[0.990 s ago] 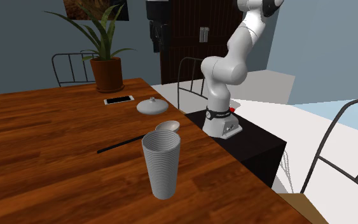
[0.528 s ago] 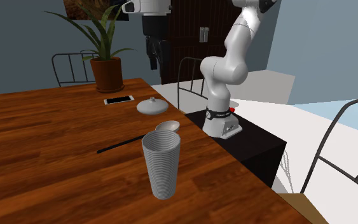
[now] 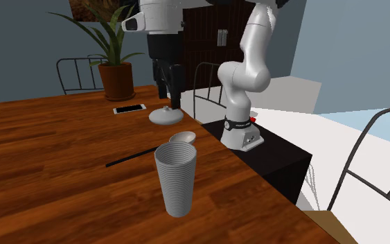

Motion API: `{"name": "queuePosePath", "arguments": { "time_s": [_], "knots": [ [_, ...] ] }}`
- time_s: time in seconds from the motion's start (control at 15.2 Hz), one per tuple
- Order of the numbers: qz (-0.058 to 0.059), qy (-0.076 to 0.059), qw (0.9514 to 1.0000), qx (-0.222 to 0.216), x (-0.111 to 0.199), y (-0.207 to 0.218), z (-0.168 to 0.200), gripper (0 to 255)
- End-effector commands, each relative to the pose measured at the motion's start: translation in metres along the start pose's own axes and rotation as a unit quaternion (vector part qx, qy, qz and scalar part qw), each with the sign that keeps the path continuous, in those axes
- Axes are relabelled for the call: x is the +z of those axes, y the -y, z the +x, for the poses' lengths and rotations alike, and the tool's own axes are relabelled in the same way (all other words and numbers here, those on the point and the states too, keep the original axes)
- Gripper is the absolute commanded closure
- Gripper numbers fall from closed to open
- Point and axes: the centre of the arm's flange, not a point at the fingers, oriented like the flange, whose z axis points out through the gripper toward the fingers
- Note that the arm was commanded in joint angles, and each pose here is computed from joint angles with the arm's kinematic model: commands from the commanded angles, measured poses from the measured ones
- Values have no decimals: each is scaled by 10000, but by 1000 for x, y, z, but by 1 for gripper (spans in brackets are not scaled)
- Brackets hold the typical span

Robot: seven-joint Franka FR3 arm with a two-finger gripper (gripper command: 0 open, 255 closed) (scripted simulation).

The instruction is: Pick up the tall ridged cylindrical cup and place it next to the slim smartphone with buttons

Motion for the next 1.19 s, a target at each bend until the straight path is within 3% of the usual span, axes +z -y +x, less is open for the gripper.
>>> {"name": "queuePosePath", "arguments": {
  "time_s": [0.0,0.46,1.12],
  "knots": [
    [89,-27,9999,-51,8,23,9,0],
    [372,-103,9990,-231,39,94,42,0],
    [374,-103,9990,-232,79,98,43,0]
  ]
}}
